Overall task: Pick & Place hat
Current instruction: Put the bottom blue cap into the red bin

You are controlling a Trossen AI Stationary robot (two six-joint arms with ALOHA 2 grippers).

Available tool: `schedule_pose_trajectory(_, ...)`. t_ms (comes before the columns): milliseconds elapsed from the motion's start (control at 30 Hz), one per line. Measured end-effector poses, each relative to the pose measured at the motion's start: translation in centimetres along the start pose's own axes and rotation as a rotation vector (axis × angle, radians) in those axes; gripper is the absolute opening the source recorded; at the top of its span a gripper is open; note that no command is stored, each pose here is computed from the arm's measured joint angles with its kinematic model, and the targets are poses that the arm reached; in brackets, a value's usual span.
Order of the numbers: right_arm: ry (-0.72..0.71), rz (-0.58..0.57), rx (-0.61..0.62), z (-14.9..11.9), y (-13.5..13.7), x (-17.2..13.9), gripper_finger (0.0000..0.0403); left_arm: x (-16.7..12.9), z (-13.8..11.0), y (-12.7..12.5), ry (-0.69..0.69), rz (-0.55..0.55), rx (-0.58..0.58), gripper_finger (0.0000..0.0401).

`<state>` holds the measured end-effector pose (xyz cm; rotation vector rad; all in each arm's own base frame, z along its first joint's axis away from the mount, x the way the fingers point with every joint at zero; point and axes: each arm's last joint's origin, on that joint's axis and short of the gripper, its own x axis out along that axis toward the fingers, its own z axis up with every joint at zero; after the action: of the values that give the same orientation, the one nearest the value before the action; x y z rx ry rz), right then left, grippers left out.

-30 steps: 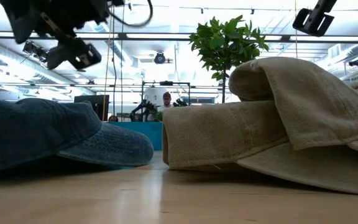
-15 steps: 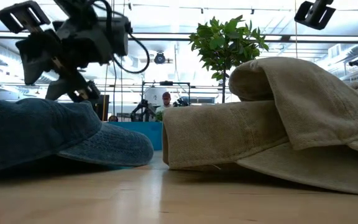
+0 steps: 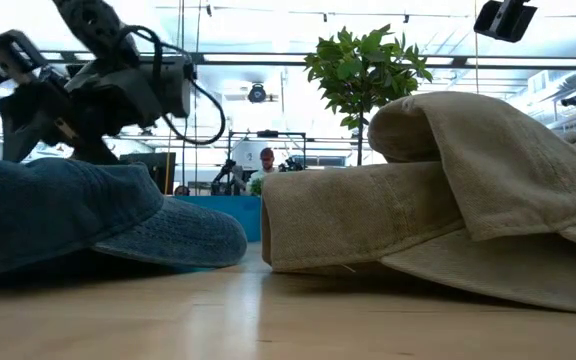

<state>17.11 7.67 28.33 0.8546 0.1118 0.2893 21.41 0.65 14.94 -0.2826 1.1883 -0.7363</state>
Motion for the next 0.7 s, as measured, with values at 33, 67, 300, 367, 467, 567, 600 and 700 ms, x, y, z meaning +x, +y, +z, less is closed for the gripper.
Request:
schedule_pose_trajectory(33,-0.008,0.000,0.001,0.04,0.02,0.00,0.0010,0.19,-0.18,0.11,-0.005,0.002,-0.002,0.0160)
schedule_pose_trajectory(67,-0.012,0.003,0.001,0.07,0.05,0.00,0.0010,0.34,-0.32,0.20,-0.010,0.005,0.001,0.0160)
schedule_pose_trajectory(300,-0.016,0.003,0.002,0.10,0.06,0.00,0.0010,0.89,-0.89,0.24,-0.053,-0.075,-0.028,0.0153)
schedule_pose_trajectory(367,-0.029,-0.009,0.001,0.14,0.03,0.00,0.0010,0.95,-1.03,0.19,-0.053,-0.093,-0.034,0.0142)
schedule_pose_trajectory(467,-0.044,-0.022,-0.012,0.18,-0.01,0.00,0.0010,0.94,-0.98,0.09,-0.068,-0.128,-0.017,0.0111)
schedule_pose_trajectory(567,-0.047,-0.026,-0.027,0.19,-0.02,0.00,0.0010,0.91,-0.91,-0.06,-0.090,-0.181,-0.011,0.0064)
schedule_pose_trajectory(600,-0.047,-0.026,-0.028,0.19,-0.02,0.00,0.0010,0.90,-0.89,-0.11,-0.096,-0.199,-0.013,0.0045)
schedule_pose_trajectory(700,-0.046,-0.026,-0.051,0.19,-0.02,0.00,0.0010,0.86,-0.85,-0.29,-0.114,-0.259,-0.026,0.0014)
